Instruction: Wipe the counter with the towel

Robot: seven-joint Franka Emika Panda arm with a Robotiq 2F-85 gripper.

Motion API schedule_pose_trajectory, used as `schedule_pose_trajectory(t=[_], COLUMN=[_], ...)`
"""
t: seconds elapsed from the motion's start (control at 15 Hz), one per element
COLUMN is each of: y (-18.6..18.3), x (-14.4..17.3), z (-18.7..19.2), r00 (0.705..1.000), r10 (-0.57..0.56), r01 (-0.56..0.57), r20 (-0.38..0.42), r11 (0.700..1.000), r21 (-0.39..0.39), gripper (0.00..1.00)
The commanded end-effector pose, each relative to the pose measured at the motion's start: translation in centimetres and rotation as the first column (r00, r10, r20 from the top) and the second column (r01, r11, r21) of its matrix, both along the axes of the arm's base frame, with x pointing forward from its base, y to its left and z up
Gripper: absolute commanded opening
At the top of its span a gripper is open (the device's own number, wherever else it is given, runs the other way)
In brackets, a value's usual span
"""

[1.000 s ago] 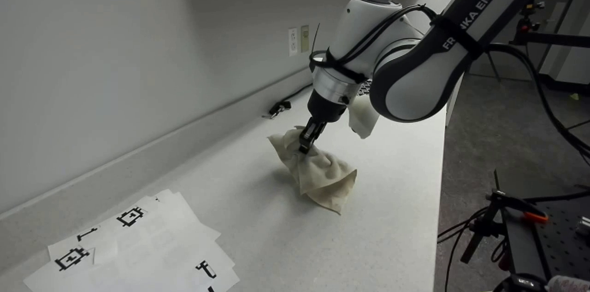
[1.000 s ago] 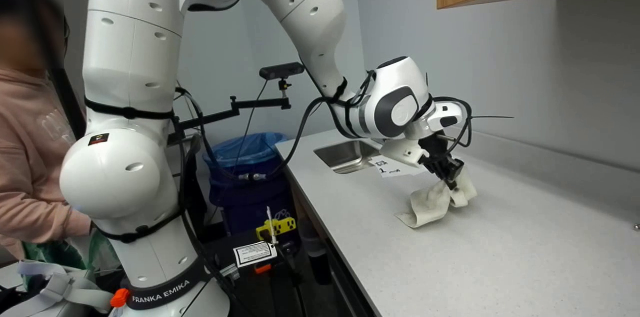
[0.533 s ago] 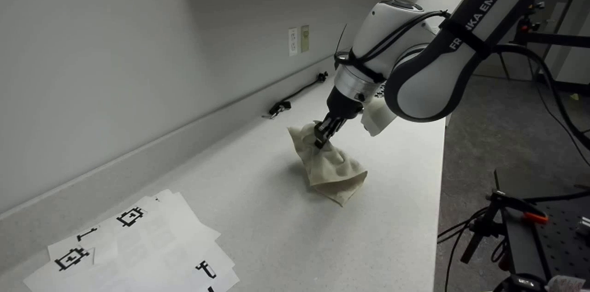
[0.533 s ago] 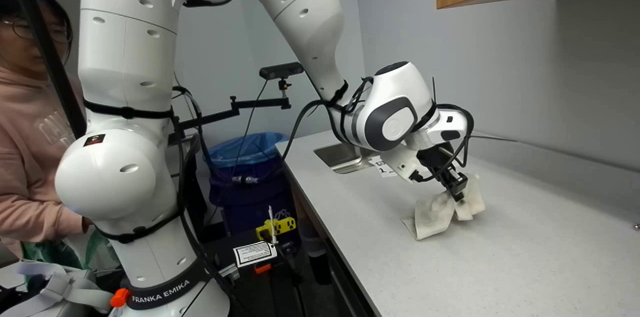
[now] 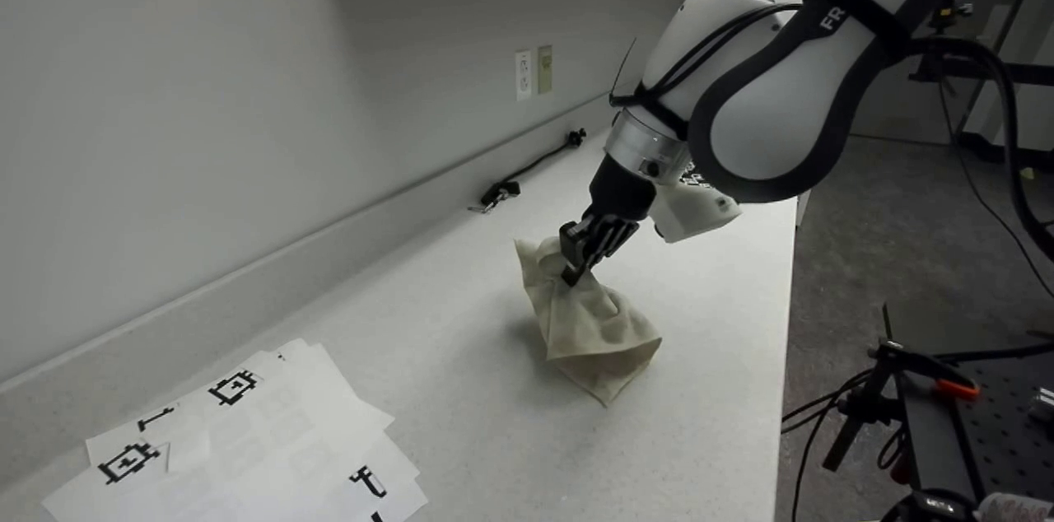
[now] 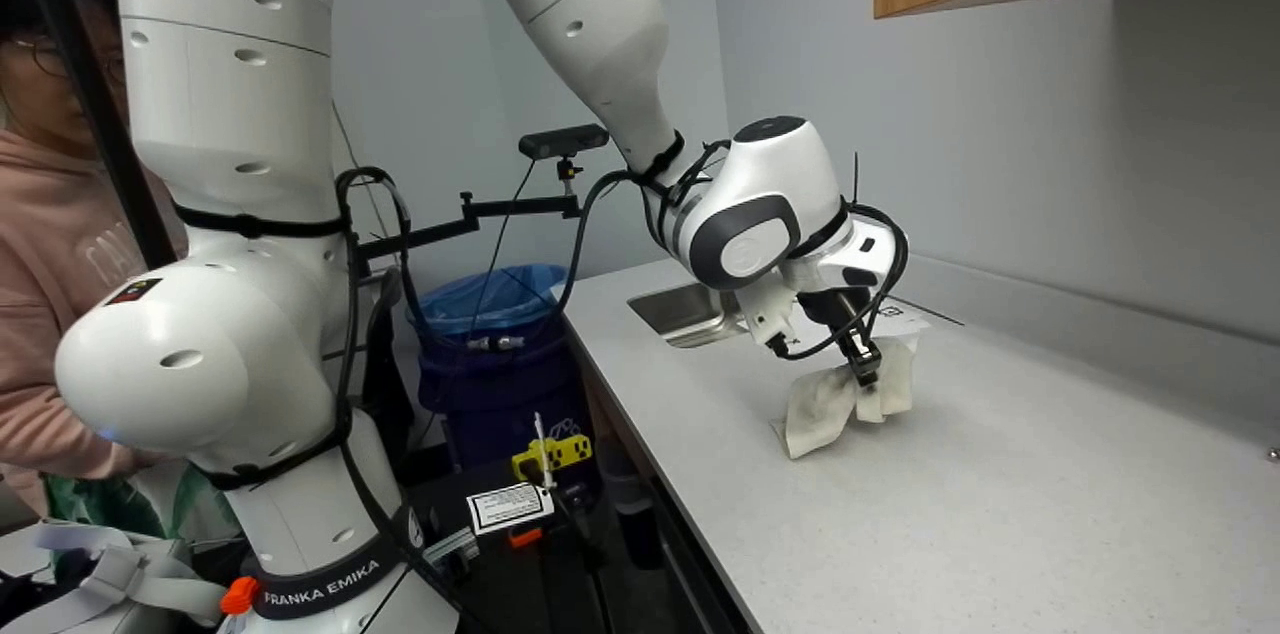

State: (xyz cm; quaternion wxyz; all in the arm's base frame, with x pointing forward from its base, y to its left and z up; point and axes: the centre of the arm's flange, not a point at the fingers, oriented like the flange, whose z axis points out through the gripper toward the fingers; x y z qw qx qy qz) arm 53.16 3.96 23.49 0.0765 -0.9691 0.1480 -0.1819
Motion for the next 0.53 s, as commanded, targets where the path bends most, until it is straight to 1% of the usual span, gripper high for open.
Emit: schedule_pose_trajectory(t=[0.0,0.2,0.33,0.4,0.47], y=[-0.8,-0.7,-0.8,0.0,-0.2], x=[0.1,0.5,0.5,0.7,0.7], z=[1.2,1.9,2.3,1.1,1.0], r00=[0.999,0.999,0.997,0.999,0.999], r10=[0.005,0.042,0.078,0.039,0.036], r01=[-0.003,-0.041,-0.078,-0.038,-0.036], r20=[-0.033,-0.014,0.005,-0.006,-0.006], r11=[0.998,0.997,0.997,0.998,0.998], r21=[0.063,0.063,0.029,0.043,0.043], gripper=[0.03,0.03,0.03,0.03,0.11])
